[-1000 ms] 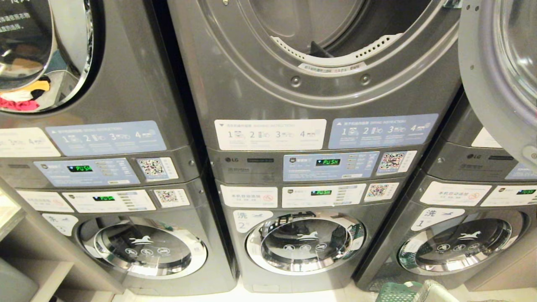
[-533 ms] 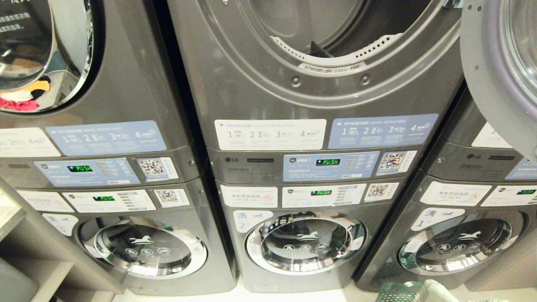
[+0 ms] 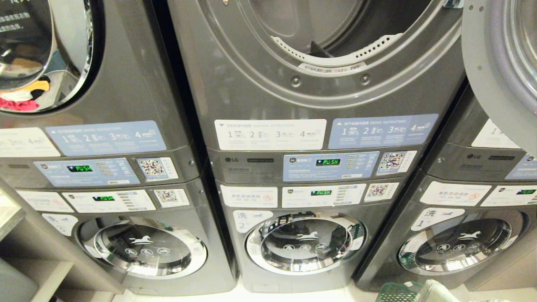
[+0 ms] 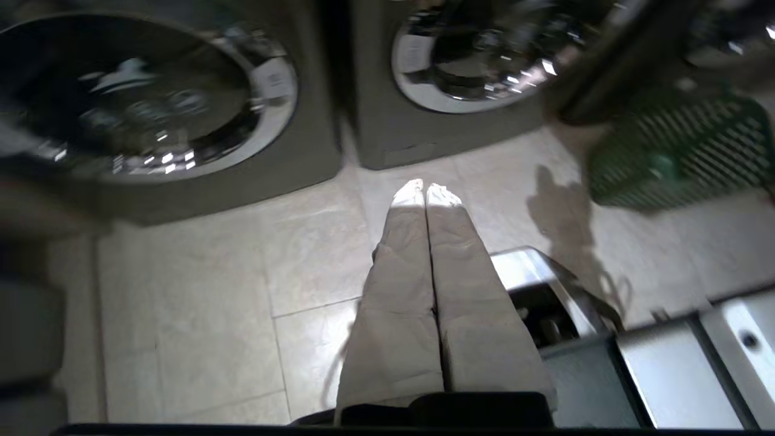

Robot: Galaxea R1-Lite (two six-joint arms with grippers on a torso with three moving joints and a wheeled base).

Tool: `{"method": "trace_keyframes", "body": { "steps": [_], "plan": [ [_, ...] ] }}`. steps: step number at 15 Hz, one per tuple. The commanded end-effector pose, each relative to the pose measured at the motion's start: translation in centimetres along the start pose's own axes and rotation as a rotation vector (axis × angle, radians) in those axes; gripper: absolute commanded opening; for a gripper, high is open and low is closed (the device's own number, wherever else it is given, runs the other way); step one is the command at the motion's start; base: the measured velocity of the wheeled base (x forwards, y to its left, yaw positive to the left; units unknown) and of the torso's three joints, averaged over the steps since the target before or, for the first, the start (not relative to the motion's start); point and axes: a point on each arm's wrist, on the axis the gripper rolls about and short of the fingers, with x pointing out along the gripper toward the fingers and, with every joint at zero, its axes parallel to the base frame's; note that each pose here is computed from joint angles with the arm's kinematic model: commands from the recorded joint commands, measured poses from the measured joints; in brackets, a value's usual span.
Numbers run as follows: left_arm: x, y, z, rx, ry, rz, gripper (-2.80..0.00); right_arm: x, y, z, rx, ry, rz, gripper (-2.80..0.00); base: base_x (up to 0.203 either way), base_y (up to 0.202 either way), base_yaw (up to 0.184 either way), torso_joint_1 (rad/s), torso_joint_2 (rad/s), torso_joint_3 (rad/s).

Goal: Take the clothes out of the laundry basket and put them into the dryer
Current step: Open the dryer

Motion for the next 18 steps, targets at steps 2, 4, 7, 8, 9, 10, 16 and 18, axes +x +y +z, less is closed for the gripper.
{"method": "trace_keyframes", "body": {
  "steps": [2, 4, 7, 8, 9, 10, 16, 18],
  "plan": [
    [-0.2, -0.1, -0.2, -0.137, -0.016, 0.299, -2.8, 0.0, 0.0, 0.0, -0.005, 0.001, 0.001, -2.8, 0.0, 0.0, 0.0, 0.0, 0.0, 0.0],
    [-0.1, -0.2, -0.1, -0.133, -0.119, 0.379, -2.8, 0.0, 0.0, 0.0, -0.005, 0.002, 0.001, -2.8, 0.0, 0.0, 0.0, 0.0, 0.0, 0.0],
    [-0.1, -0.2, -0.2, -0.028, -0.14, 0.281, -2.8, 0.0, 0.0, 0.0, -0.01, 0.004, 0.002, -2.8, 0.0, 0.0, 0.0, 0.0, 0.0, 0.0],
    [-0.1, -0.2, -0.3, -0.009, -0.149, 0.233, -2.8, 0.0, 0.0, 0.0, -0.012, 0.004, 0.002, -2.8, 0.0, 0.0, 0.0, 0.0, 0.0, 0.0],
    [-0.3, -0.3, -0.5, 0.017, -0.174, 0.182, -2.8, 0.0, 0.0, 0.0, -0.006, 0.002, 0.002, -2.8, 0.0, 0.0, 0.0, 0.0, 0.0, 0.0],
    [-0.5, -0.3, -0.7, 0.031, -0.202, 0.162, -2.8, 0.0, 0.0, 0.0, 0.001, 0.002, 0.001, -2.8, 0.0, 0.0, 0.0, 0.0, 0.0, 0.0],
    [-1.7, -0.7, -1.7, 0.036, -0.412, 0.211, -2.8, 0.0, 0.0, 0.0, 0.001, 0.002, -0.004, -2.8, 0.0, 0.0, 0.0, 0.0, 0.0, 0.0],
    [-1.7, -0.7, -1.7, 0.036, -0.412, 0.211, -2.8, 0.0, 0.0, 0.0, -0.004, 0.002, -0.004, -2.8, 0.0, 0.0, 0.0, 0.0, 0.0, 0.0]
  ]
}}
